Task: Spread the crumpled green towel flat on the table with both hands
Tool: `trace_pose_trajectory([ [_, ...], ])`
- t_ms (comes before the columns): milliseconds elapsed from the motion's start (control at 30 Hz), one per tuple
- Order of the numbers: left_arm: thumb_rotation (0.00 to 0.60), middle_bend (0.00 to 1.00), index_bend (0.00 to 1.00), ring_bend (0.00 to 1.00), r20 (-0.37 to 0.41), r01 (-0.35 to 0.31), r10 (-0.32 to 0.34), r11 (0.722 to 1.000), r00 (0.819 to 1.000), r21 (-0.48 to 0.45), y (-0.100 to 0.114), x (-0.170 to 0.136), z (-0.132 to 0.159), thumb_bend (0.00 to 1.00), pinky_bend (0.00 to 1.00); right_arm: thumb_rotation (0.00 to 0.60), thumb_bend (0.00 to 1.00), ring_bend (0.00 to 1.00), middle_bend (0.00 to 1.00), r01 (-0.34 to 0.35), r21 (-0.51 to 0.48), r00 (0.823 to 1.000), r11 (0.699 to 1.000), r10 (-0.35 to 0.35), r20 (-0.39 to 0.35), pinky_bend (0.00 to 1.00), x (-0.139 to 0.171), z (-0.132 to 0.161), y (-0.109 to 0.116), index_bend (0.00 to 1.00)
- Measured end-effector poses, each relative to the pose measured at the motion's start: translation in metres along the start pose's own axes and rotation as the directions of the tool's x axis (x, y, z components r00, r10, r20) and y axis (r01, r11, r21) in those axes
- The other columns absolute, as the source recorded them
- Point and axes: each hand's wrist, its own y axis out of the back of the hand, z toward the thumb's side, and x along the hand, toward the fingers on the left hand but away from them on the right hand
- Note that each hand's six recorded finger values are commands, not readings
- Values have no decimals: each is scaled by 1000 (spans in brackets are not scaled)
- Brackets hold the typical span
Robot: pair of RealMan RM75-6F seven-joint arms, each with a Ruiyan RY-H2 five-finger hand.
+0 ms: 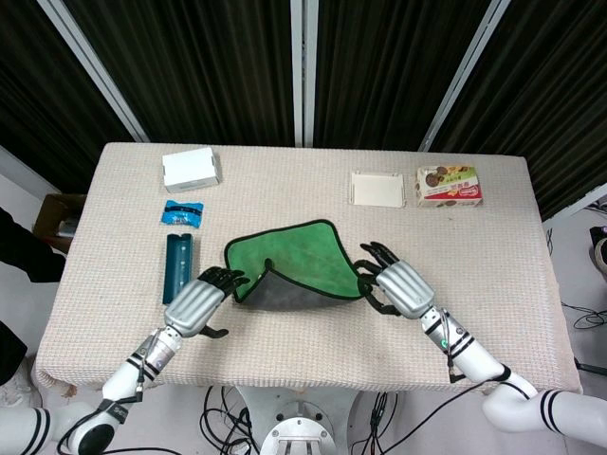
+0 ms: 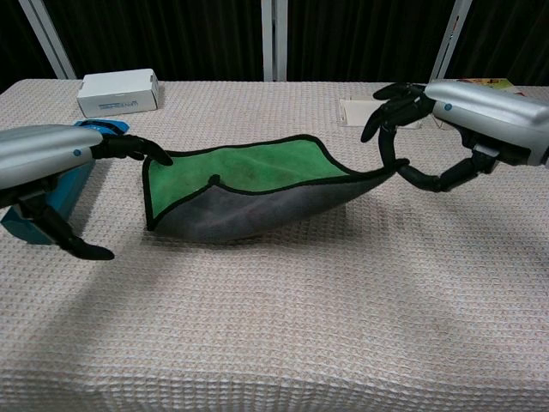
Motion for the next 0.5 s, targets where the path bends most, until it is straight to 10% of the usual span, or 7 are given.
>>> trace_pose_trajectory([
  [333, 600, 112, 300, 120, 36, -85, 89, 991, 995, -104, 33, 27, -3, 346, 136, 600, 400, 0, 250, -21, 73, 1000, 997, 21, 0, 0, 24, -2, -23, 680],
  [500, 600, 104, 304, 112, 81, -33, 42, 993, 996, -110, 32, 66, 3, 311, 136, 600, 400, 0, 250, -9, 67, 1000, 998, 10, -4, 0, 20, -1, -25, 680],
])
